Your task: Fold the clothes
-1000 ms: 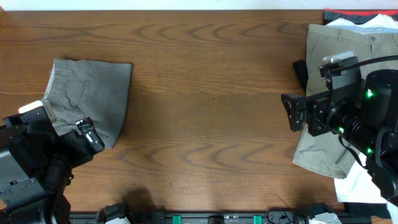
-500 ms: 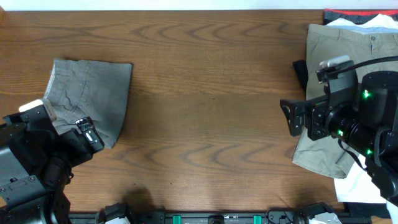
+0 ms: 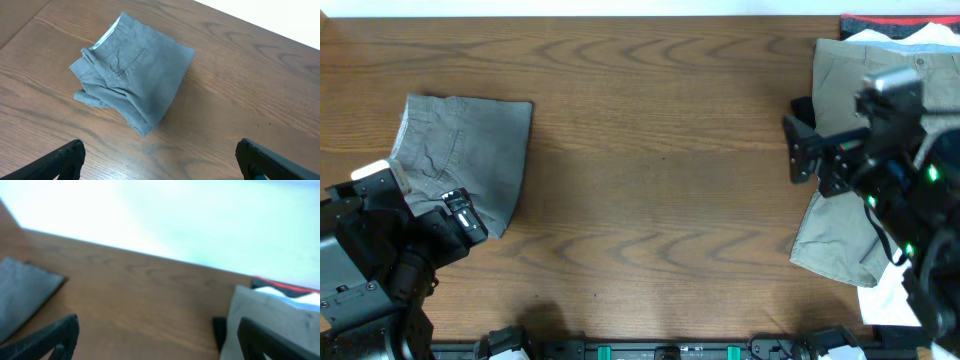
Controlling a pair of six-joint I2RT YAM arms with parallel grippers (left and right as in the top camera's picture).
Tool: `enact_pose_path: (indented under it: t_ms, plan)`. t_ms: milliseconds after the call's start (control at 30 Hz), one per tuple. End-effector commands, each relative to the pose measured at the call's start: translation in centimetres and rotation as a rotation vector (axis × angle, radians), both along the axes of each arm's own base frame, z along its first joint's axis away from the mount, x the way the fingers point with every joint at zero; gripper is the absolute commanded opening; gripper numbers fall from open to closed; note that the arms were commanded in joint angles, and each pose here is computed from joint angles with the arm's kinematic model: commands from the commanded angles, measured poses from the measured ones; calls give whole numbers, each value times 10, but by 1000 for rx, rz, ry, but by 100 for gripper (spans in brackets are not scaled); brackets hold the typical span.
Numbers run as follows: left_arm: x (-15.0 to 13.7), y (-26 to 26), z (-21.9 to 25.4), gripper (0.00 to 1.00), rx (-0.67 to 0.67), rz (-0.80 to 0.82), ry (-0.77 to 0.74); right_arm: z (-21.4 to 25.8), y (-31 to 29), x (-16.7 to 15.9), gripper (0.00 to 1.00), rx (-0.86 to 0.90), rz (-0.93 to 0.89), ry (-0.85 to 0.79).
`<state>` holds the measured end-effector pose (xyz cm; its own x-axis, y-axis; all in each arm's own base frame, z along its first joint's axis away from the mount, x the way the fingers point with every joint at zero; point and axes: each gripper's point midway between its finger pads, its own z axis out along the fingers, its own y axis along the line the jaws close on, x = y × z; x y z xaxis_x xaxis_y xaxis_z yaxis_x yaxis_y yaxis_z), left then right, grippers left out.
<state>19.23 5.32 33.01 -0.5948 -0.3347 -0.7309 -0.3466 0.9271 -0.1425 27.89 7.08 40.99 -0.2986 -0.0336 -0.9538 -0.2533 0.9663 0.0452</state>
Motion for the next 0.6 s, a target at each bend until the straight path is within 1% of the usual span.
enact_pose_path:
  t_ms: [0, 133, 300, 400, 567]
  plan:
    - [0, 2, -2, 98, 4, 12, 9, -35, -17, -7, 99, -10, -54, -14]
    - [0, 2, -2, 98, 5, 12, 8, -107, -31, -24, 99, -12, -92, 28]
    - [0, 2, -2, 98, 5, 12, 8, -178, -40, -45, 99, 23, -128, 32]
    - [0, 2, -2, 98, 4, 12, 8, -207, -41, -53, 99, 49, -136, 1]
    - [0, 2, -2, 98, 4, 13, 8, -229, -42, -56, 99, 79, -139, -77]
